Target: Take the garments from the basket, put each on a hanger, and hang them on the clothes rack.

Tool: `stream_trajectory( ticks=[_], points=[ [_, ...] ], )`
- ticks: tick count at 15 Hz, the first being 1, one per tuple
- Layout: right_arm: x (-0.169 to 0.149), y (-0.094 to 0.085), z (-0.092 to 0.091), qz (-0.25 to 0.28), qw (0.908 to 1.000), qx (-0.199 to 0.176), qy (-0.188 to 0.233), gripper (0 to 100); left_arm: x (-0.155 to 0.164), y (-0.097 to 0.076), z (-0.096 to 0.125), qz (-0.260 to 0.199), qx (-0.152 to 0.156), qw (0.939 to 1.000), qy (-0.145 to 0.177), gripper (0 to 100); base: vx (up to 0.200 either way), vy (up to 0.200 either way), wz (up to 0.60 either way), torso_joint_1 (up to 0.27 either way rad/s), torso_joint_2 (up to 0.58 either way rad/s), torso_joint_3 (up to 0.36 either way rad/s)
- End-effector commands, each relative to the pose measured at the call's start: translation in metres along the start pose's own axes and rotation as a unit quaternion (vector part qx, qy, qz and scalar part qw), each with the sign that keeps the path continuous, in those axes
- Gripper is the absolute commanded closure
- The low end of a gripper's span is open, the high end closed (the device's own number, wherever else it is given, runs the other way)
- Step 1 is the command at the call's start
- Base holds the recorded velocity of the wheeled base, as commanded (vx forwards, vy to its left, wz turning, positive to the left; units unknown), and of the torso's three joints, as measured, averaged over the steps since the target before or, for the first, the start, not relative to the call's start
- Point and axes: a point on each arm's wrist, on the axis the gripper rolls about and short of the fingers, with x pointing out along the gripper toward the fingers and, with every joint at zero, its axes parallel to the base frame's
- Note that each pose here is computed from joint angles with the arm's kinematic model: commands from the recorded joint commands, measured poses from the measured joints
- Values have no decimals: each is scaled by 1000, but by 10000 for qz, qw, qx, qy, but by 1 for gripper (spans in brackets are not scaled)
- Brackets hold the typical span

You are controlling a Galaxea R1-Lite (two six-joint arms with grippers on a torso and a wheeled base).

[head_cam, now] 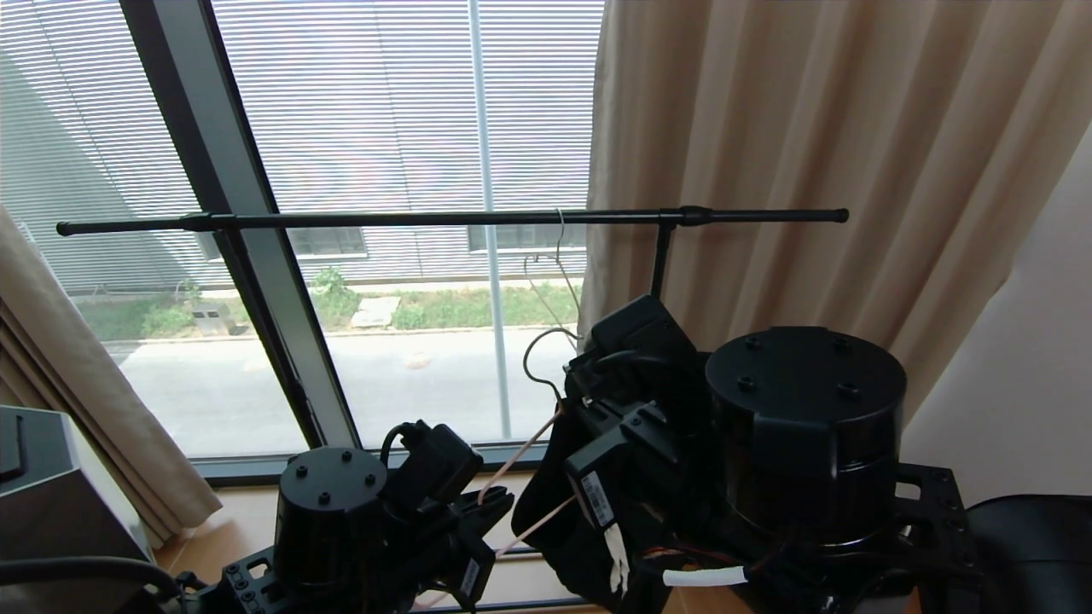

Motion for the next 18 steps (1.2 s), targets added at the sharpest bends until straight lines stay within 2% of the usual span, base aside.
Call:
stream_trajectory(
  ticks=[1,4,7,10,18],
  points=[
    [0,3,-1,40,10000,-21,8,100,0,0,0,1,0,10000,10,100,0,0,0,0,0,0],
    [2,-2,1,-40,10000,22,-8,100,0,0,1,3,0,10000,-13,100,0,0,0,0,0,0],
    [11,-20,2,-331,9994,120,23,100,-1,0,0,2,8,10000,2,100,0,0,0,0,0,0],
    [15,-25,3,-434,9989,163,16,100,-1,-1,0,-13,23,10000,-61,100,0,0,0,0,0,0],
    [19,-23,0,-440,9989,144,75,100,-4,-3,0,-43,61,9998,-180,100,0,0,0,0,0,0]
  ],
)
